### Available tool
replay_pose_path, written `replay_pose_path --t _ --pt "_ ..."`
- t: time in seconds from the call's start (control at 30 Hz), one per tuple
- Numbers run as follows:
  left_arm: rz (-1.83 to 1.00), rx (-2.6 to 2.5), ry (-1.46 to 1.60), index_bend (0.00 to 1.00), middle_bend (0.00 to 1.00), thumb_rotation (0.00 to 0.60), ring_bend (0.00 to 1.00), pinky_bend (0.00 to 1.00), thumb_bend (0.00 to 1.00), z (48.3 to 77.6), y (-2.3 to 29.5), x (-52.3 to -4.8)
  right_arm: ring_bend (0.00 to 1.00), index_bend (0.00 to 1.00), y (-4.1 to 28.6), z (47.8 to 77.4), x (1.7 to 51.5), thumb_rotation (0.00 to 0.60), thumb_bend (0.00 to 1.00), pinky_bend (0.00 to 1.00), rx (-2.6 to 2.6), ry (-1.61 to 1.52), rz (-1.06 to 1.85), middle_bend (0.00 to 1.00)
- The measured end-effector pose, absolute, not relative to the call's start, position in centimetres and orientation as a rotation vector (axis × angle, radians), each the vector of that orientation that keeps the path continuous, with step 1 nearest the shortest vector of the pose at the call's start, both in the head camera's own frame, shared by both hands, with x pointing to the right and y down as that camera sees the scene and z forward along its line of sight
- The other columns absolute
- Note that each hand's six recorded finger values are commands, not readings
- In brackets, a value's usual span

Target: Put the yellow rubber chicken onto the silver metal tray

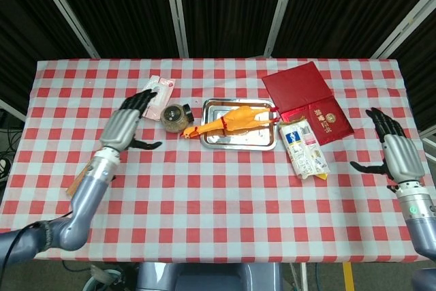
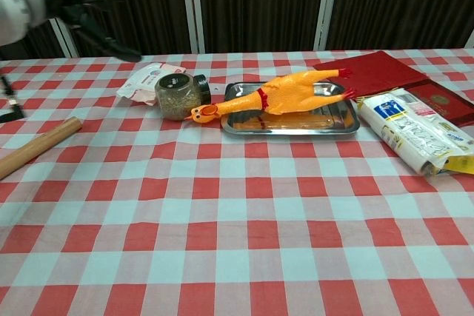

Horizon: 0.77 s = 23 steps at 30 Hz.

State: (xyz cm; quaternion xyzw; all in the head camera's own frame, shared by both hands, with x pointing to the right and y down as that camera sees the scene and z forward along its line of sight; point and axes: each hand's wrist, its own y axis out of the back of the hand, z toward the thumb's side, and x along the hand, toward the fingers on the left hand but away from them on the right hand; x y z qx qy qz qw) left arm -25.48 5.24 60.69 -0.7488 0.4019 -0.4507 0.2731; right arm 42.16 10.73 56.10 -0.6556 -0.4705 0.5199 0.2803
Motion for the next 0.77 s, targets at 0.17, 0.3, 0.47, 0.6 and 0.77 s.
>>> replay_pose_path --t 0.17,0.3,0.47,0.6,0.77 --pt "-1.263 -1.929 1.113 0.05 0.01 0.6 0.0 0.07 0.09 59.1 9.5 -31.5 0.0 0.0 12.1 56.5 43.6 0.6 0.12 0.02 -1.672 -1.262 1.403 0.0" --pt "-1.269 -1.87 1.163 0.05 0.01 0.6 0.0 0.07 0.08 57.3 12.5 -35.1 0.0 0.0 13.4 56.6 44.3 0.6 0.12 0.0 -1.612 -1.23 1.409 0.0" --pt "-1.289 -1.785 1.264 0.07 0.01 0.6 0.0 0.07 0.08 55.1 16.1 -39.5 0.0 0.0 16.0 56.9 44.6 0.6 0.12 0.0 -1.546 -1.181 1.427 0.0" --pt "-1.342 -1.725 1.302 0.07 0.01 0.6 0.0 0.07 0.09 54.0 18.7 -42.4 0.0 0.0 17.4 56.8 44.7 0.6 0.12 0.0 -1.496 -1.145 1.44 0.0" --pt "-1.388 -1.663 1.31 0.08 0.01 0.6 0.0 0.07 0.08 53.2 21.1 -44.6 0.0 0.0 19.4 56.7 44.5 0.6 0.12 0.0 -1.438 -1.121 1.457 0.0"
